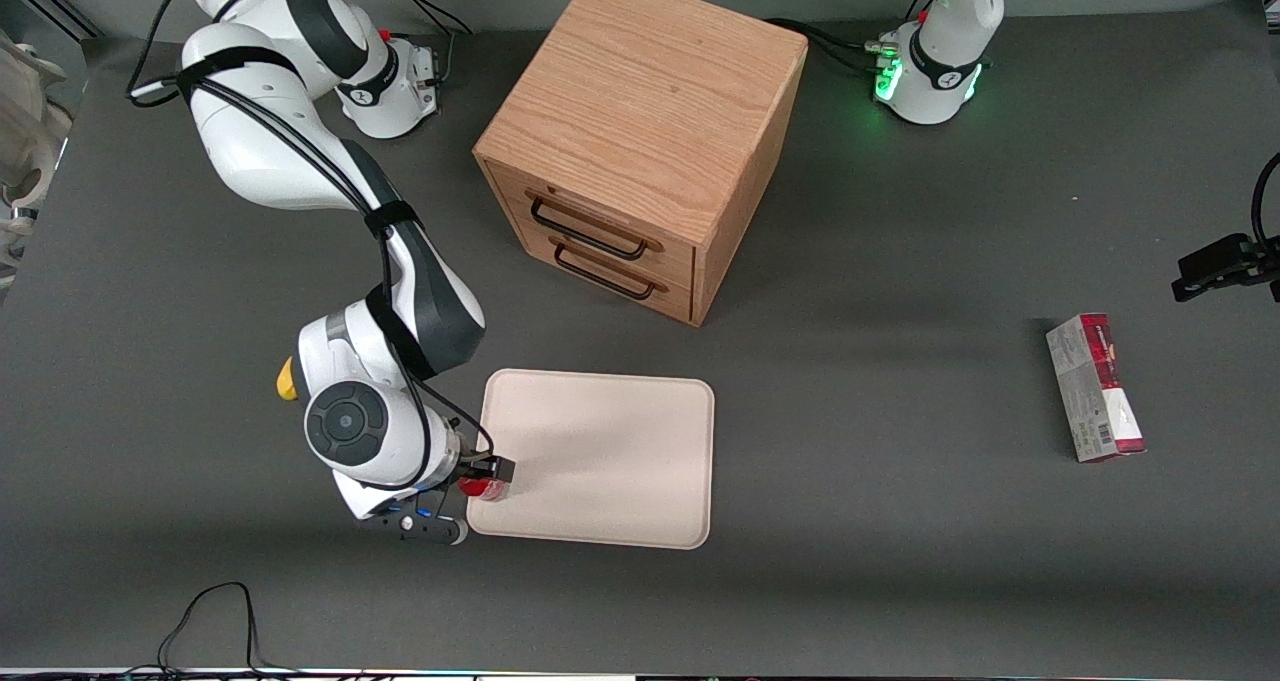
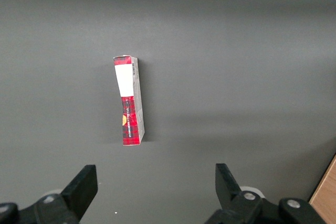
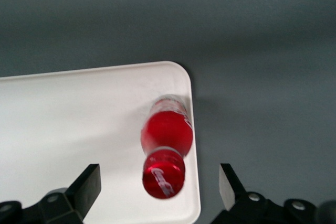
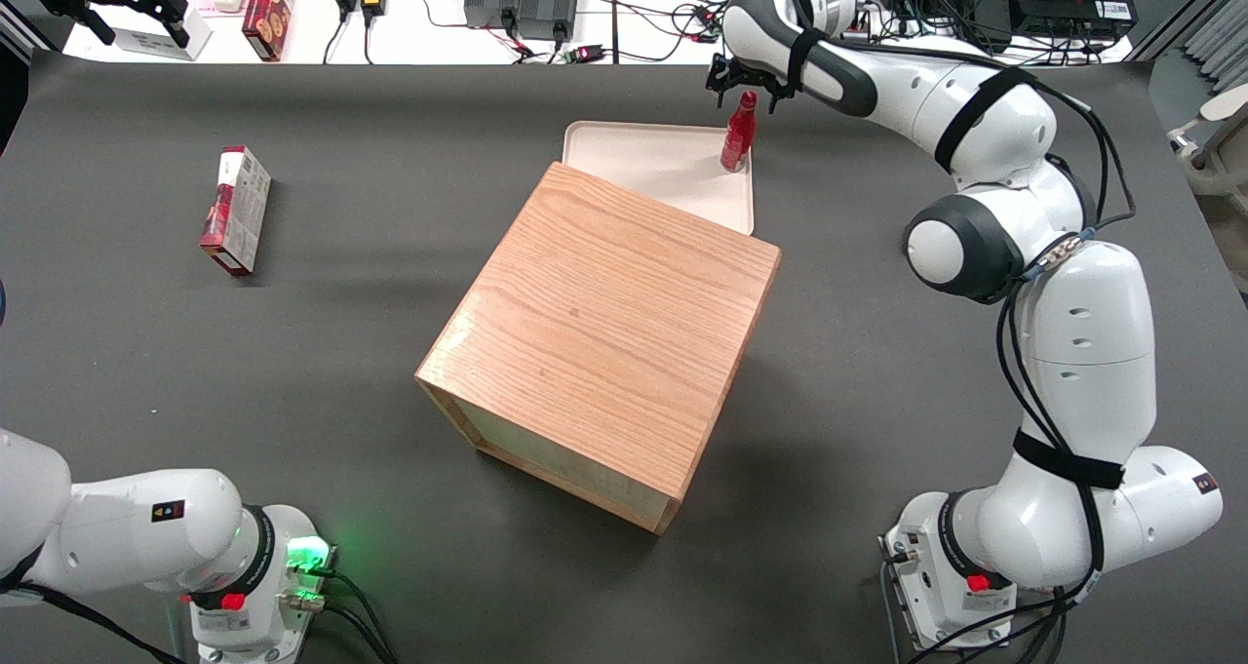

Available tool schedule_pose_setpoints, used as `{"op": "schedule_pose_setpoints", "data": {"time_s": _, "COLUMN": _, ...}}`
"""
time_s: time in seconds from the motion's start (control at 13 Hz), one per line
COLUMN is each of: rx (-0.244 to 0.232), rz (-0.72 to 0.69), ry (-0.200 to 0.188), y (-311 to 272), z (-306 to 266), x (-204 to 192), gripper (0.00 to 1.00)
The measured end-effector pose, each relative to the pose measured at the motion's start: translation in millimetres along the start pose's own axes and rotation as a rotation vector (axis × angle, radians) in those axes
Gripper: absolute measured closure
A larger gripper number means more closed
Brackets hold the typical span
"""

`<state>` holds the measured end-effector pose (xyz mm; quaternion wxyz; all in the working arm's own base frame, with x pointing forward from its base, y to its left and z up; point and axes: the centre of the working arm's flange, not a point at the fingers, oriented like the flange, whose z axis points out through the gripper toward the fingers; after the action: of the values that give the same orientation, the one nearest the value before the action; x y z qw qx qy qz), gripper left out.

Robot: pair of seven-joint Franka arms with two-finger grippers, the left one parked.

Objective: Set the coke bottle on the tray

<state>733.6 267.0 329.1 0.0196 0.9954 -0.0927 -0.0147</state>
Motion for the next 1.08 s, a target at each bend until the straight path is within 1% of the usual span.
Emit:
{"op": "schedule_pose_setpoints", "data": {"time_s": 0.15, "rx": -0.031, "rz": 0.004, "ry": -0.038, "y": 7, "z": -16, "x": -6, "gripper": 0.00}}
{"op": "schedule_pose_setpoints", "data": {"time_s": 0.23, "rx": -0.050, "rz": 0.002, "ry": -0.062, "y": 12, "z": -26, "x": -11, "gripper": 0.00}}
{"op": "schedule_pose_setpoints", "data": {"time_s": 0.31, "rx": -0.059, "rz": -0.008, "ry": -0.087, "y": 18, "z": -40, "x": -15, "gripper": 0.00}}
{"op": "schedule_pose_setpoints", "data": {"time_s": 0.38, "rx": -0.053, "rz": -0.026, "ry": -0.114, "y": 26, "z": -58, "x": -20, "gripper": 0.00}}
{"op": "schedule_pose_setpoints", "data": {"time_s": 0.46, "rx": -0.045, "rz": -0.041, "ry": -0.129, "y": 39, "z": -79, "x": -24, "gripper": 0.00}}
{"op": "schedule_pose_setpoints", "data": {"time_s": 0.77, "rx": -0.041, "rz": -0.156, "ry": -0.160, "y": 113, "z": -146, "x": -52, "gripper": 0.00}}
{"op": "schedule_pose_setpoints", "data": {"time_s": 1.0, "rx": -0.055, "rz": -0.231, "ry": -0.177, "y": 181, "z": -177, "x": -87, "gripper": 0.00}}
{"op": "schedule_pose_setpoints", "data": {"time_s": 1.08, "rx": -0.044, "rz": -0.245, "ry": -0.177, "y": 203, "z": -186, "x": -101, "gripper": 0.00}}
